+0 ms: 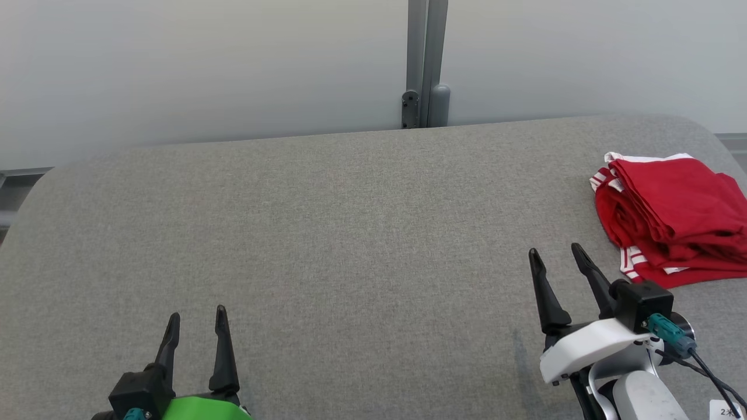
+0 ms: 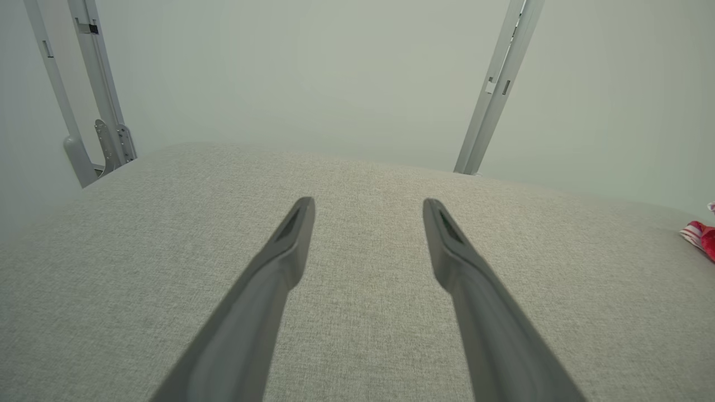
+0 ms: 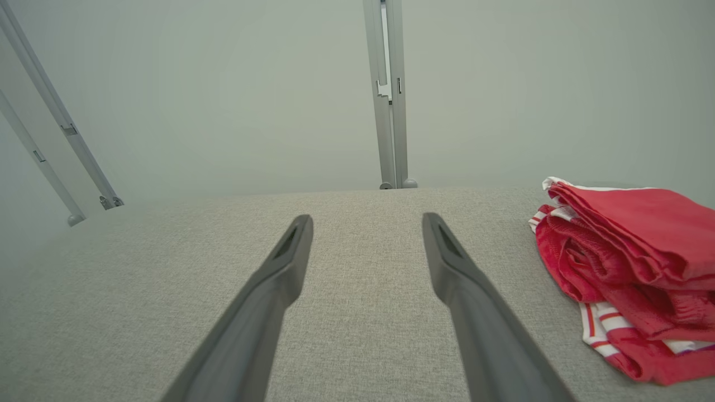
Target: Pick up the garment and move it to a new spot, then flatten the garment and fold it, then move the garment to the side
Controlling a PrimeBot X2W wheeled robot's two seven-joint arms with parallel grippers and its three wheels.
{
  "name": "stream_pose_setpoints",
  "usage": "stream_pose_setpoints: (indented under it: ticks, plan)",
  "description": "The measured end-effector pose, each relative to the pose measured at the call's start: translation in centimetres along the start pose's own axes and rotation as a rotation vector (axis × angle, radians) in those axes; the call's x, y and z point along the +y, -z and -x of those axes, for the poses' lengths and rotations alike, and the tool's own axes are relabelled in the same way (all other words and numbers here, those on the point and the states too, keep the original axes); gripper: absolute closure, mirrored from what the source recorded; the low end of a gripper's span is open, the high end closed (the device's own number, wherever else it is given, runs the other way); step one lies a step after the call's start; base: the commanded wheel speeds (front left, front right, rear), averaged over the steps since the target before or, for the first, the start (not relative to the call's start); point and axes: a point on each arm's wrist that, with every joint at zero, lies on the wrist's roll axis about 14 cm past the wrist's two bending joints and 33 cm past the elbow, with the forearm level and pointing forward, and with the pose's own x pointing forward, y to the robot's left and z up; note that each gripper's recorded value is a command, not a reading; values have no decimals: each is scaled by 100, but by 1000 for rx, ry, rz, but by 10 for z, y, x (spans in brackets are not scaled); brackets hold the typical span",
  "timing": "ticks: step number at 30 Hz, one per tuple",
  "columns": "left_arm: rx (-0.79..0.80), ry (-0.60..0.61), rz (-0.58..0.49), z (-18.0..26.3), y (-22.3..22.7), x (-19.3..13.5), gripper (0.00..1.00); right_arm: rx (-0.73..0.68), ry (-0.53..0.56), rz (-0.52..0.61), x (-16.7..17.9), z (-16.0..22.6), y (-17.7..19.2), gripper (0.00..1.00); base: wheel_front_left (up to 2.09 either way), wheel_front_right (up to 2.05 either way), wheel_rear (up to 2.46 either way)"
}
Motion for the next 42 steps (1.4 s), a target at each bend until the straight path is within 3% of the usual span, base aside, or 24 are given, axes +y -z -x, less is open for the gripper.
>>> stream_pose_setpoints:
  ticks: [3,4,9,42]
  plan:
    - [0,4,-1,0,0,-1,0,-2,1,0,0,0,0,0,0,0,0]
    - [-2,5,0,0,-1,-1,100,-1,1,0,0,0,0,100,0,0,0]
    - [55,-13,15,5,15,4,100,61,17,-27,-2,9,20,100,0,0,0]
    - [123,-106,531,-10,19,22,100,59,163,-572,-34,11,24,100,0,0,0]
